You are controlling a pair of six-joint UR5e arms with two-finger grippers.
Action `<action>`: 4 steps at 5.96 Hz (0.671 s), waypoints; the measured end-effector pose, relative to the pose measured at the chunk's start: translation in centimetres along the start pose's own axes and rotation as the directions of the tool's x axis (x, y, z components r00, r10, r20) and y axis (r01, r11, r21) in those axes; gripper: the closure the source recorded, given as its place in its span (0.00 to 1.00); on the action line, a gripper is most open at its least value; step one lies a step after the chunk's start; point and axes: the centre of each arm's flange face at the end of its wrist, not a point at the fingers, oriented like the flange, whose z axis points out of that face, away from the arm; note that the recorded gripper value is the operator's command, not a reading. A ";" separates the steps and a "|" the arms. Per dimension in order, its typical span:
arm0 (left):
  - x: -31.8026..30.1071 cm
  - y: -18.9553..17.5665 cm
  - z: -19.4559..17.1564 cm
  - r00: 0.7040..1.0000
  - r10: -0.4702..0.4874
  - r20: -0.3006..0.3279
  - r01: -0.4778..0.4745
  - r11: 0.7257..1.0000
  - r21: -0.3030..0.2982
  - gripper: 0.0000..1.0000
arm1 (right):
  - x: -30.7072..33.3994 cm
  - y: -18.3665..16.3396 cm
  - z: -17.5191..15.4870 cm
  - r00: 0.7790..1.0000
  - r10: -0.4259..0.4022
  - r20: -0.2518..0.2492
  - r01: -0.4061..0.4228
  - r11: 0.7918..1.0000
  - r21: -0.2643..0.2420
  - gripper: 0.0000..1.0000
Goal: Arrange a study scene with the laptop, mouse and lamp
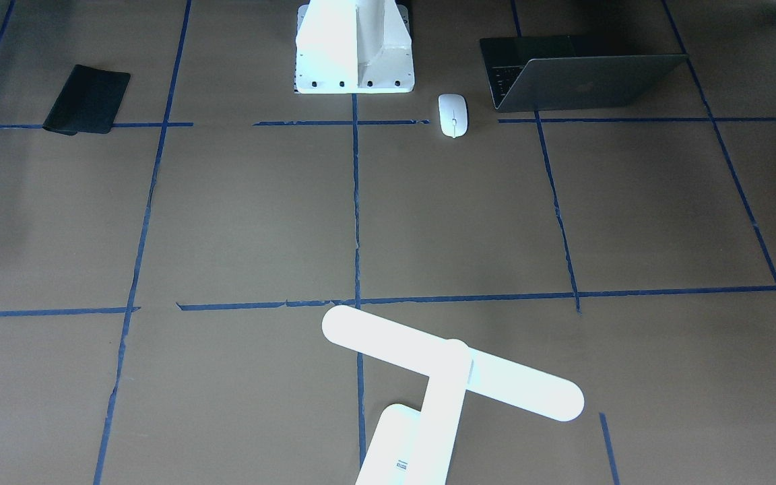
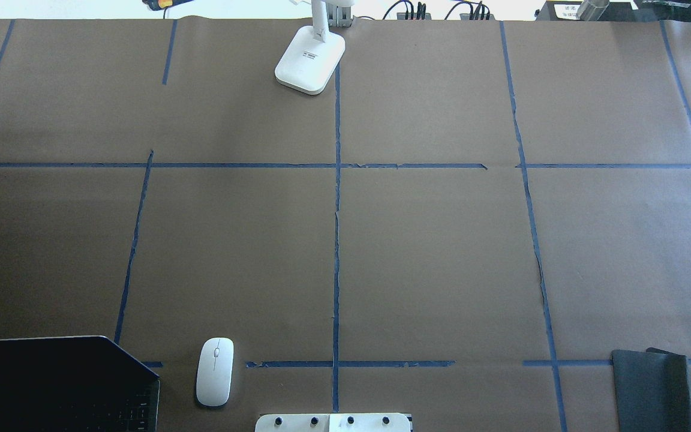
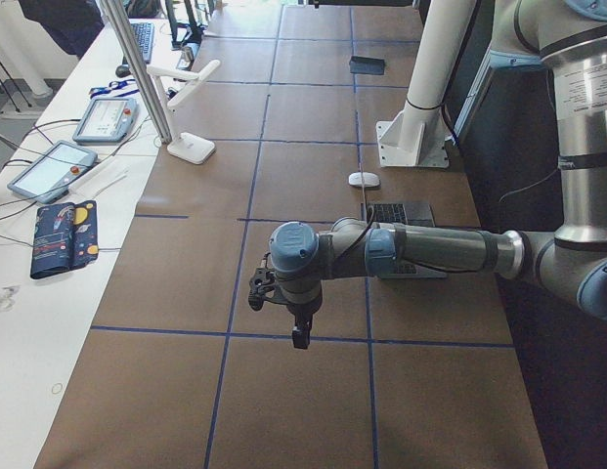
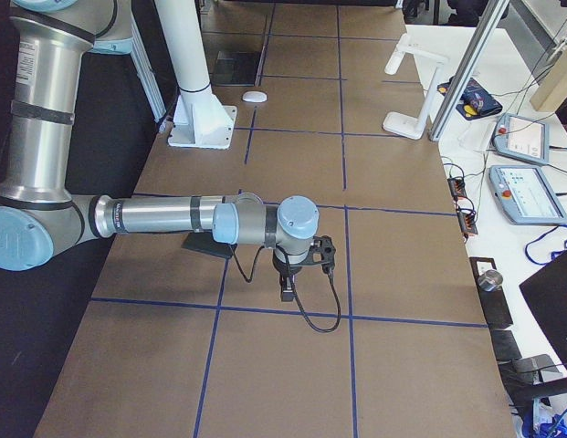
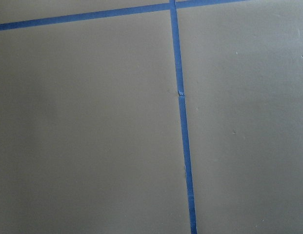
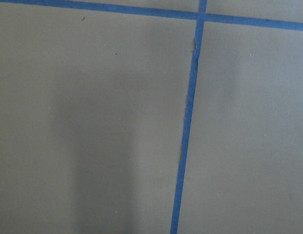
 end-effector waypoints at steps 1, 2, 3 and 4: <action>0.0 0.0 0.0 1.000 0.002 0.000 -0.002 1.000 0.001 0.00 | 0.0 0.0 0.0 1.000 0.000 0.000 0.000 1.000 0.000 0.00; 0.1 0.0 -0.1 1.000 0.007 0.001 -0.007 1.000 0.003 0.00 | -0.1 0.0 0.0 1.000 -0.001 0.001 0.001 1.000 0.001 0.00; 0.3 -0.3 -0.3 1.000 0.013 0.002 -0.013 1.000 0.008 0.00 | -0.2 -0.1 -0.2 1.000 -0.005 0.001 0.005 1.000 0.004 0.00; 1.1 -1.4 -1.1 0.999 0.040 0.008 -0.040 0.999 0.036 0.00 | -0.4 -0.1 -0.3 1.000 -0.008 0.001 0.008 1.000 0.007 0.00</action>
